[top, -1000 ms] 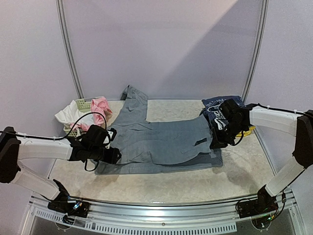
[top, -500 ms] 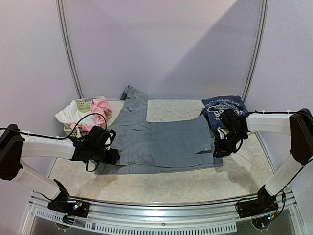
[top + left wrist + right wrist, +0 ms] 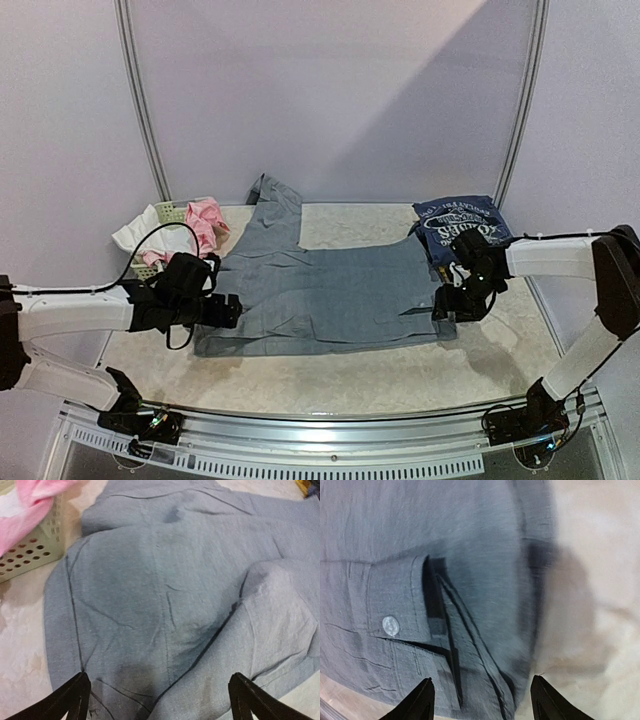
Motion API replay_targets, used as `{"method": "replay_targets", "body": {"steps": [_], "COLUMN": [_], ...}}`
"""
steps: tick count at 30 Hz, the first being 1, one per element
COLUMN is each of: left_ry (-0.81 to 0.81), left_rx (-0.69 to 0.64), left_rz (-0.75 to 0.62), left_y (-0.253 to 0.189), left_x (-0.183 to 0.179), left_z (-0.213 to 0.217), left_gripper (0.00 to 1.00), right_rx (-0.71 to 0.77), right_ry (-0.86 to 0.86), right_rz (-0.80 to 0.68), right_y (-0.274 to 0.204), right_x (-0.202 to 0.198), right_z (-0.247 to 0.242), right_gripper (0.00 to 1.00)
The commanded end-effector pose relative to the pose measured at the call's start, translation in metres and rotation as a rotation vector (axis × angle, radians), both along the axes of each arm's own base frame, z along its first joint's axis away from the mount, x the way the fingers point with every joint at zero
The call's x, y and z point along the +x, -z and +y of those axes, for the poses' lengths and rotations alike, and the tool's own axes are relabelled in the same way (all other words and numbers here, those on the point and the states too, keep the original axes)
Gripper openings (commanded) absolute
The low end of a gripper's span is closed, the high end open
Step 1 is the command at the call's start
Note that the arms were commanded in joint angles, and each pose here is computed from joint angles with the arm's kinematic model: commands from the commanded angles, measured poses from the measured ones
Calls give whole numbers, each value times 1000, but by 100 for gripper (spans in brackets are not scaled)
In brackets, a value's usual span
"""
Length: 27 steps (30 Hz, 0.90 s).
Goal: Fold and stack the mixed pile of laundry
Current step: Smooth out the 1/3-folded shirt at the center of the board, then move the 1/3-folded shirt to the center of the board.
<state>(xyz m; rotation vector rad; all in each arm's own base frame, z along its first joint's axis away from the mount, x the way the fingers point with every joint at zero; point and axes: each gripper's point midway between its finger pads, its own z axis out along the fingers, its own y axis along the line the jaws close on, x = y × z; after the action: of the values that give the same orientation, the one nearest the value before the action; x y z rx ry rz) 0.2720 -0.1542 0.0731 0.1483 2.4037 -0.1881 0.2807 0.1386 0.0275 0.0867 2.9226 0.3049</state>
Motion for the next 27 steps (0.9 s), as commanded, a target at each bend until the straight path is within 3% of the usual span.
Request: {"method": "replay_targets", "body": {"steps": [1,3,5,11,19,27], "left_ry": [-163,-204,-245,-367,-392,-349], "left_rx": [60,53,30,-56,-44,-58], "left_rz": [-29,-39,-44,33,140,191], "left_y": [-2,-6,-8,10,35,50], "left_x": [-8,-11,-14,-38,-56,-53], "left_z": [36,45,52,75,80,66], "left_gripper": [100,100,100,94,89,82], "right_rx": [-12,-11,5,98,130,133], "right_ry": [80,119,150,151,130,121], "right_rz": [-153,-201,-236,-210,-120,-65], "right_y": [-27,-35,-41,-39,-8,11], "right_x": [11,11,11,2,0,-4], "right_z": [-14,-21,-25,-18,-6,-3], "right_gripper": [81,97,99,99,99,85]}}
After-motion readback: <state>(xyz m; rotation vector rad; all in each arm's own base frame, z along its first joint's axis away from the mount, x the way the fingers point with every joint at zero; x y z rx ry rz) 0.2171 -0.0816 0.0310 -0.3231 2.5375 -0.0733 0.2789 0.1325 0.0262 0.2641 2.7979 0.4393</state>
